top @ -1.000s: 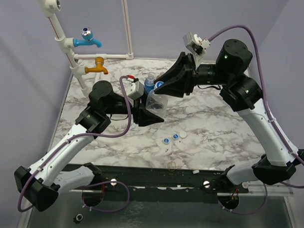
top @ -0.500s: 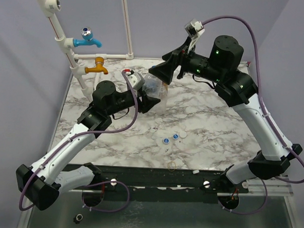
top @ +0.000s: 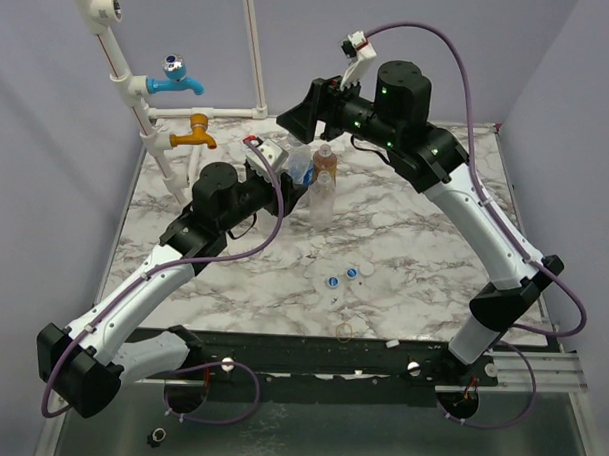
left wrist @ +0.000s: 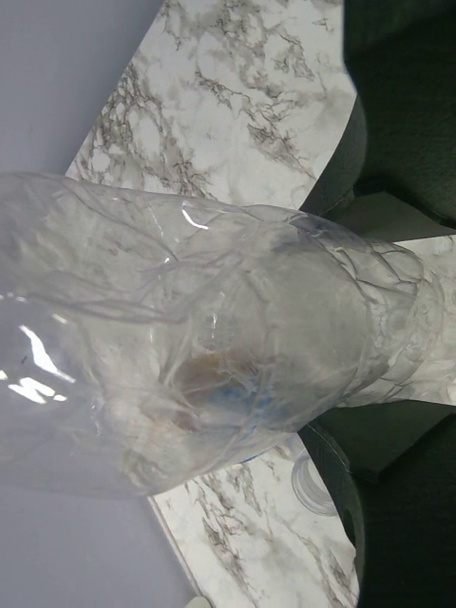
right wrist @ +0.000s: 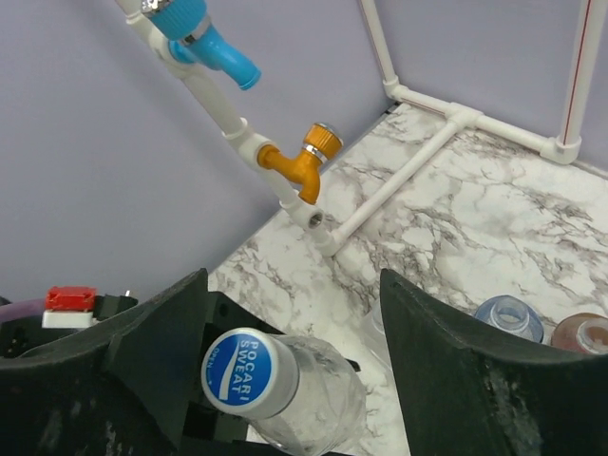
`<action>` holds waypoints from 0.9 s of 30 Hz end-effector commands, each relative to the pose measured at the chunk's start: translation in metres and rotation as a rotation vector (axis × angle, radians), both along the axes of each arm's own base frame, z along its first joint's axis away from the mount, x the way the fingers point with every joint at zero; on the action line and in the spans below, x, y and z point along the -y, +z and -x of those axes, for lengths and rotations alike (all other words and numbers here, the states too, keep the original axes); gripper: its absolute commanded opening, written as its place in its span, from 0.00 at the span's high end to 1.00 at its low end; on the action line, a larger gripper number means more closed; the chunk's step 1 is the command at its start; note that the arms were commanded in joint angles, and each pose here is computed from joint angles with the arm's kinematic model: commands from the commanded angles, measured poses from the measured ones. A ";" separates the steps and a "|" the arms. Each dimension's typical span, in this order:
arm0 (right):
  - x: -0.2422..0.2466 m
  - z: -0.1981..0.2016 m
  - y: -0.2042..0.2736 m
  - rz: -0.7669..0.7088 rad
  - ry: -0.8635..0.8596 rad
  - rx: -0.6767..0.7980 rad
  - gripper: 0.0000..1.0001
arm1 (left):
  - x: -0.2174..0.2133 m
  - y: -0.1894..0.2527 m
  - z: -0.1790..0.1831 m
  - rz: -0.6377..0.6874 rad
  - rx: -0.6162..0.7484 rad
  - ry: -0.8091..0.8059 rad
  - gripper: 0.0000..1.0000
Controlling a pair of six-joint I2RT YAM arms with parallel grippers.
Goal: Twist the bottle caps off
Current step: Unscrew the bottle cap from the plastic bottle.
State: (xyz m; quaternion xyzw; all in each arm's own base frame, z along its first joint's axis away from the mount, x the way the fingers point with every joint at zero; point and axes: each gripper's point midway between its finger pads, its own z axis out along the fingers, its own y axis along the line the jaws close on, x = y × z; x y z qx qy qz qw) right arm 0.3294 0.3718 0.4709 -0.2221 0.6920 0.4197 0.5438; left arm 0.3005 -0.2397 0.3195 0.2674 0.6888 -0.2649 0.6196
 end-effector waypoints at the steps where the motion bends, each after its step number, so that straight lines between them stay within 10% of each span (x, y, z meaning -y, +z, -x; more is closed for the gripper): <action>1: 0.001 -0.007 0.007 -0.020 -0.050 0.007 0.25 | -0.006 0.002 -0.006 -0.012 0.007 0.042 1.00; 13: -0.005 -0.004 -0.016 0.015 -0.012 -0.031 0.41 | -0.006 0.007 -0.008 -0.002 0.018 0.047 1.00; 21: 0.000 0.000 -0.019 0.026 -0.015 -0.027 0.22 | -0.006 0.009 -0.008 0.010 0.009 0.053 1.00; 27: 0.003 0.000 -0.019 0.023 -0.029 -0.025 0.57 | -0.005 0.014 -0.007 0.018 0.014 0.050 1.00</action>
